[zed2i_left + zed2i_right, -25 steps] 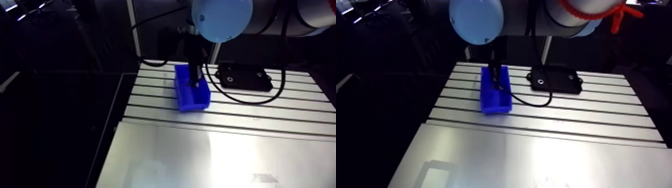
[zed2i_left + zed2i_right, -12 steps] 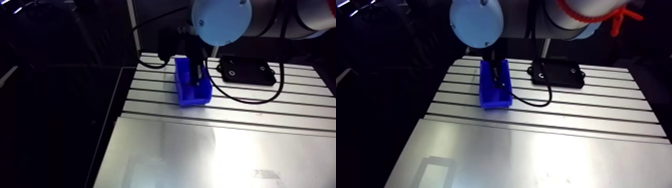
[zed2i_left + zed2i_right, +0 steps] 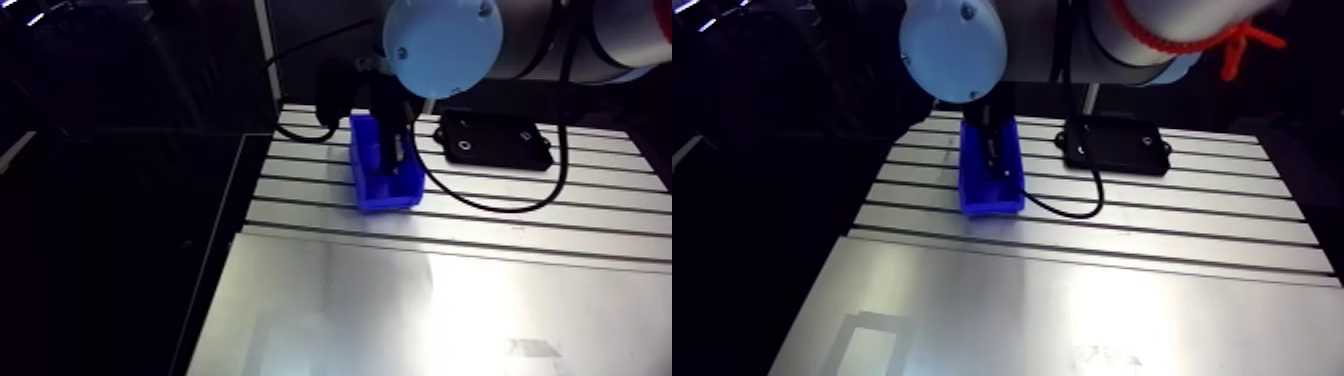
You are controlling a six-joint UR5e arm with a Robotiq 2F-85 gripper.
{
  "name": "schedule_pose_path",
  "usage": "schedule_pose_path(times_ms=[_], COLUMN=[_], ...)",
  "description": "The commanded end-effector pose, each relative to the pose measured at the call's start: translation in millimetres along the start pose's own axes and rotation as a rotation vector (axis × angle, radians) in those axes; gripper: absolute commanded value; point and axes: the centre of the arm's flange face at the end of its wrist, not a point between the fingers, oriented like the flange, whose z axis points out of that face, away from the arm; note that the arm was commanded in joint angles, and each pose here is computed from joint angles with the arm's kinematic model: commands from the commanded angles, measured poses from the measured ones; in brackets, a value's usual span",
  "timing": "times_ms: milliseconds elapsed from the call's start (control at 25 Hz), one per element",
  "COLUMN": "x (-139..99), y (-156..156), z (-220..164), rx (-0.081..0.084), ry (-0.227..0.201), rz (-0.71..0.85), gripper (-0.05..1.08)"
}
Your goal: Pick up the M10 bolt from the tray and put it into the blue bin.
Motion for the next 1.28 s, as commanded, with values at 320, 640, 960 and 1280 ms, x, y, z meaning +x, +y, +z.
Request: schedule_pose_path(times_ms=[320, 640, 960, 1280], x=[5.2, 6.3, 1.3, -8.7], y=[-0.8, -3.7, -8.6, -9.1], z=[-0.1, -14.9, -71.3, -161.5], rx=[0.000, -0.019, -0.062, -0.030], ry=[-0.002, -0.005, -0.032, -0.058], rz=[0.009, 0.047, 0.058, 0.309], gripper=[0.22, 0.01, 0.01, 0.01])
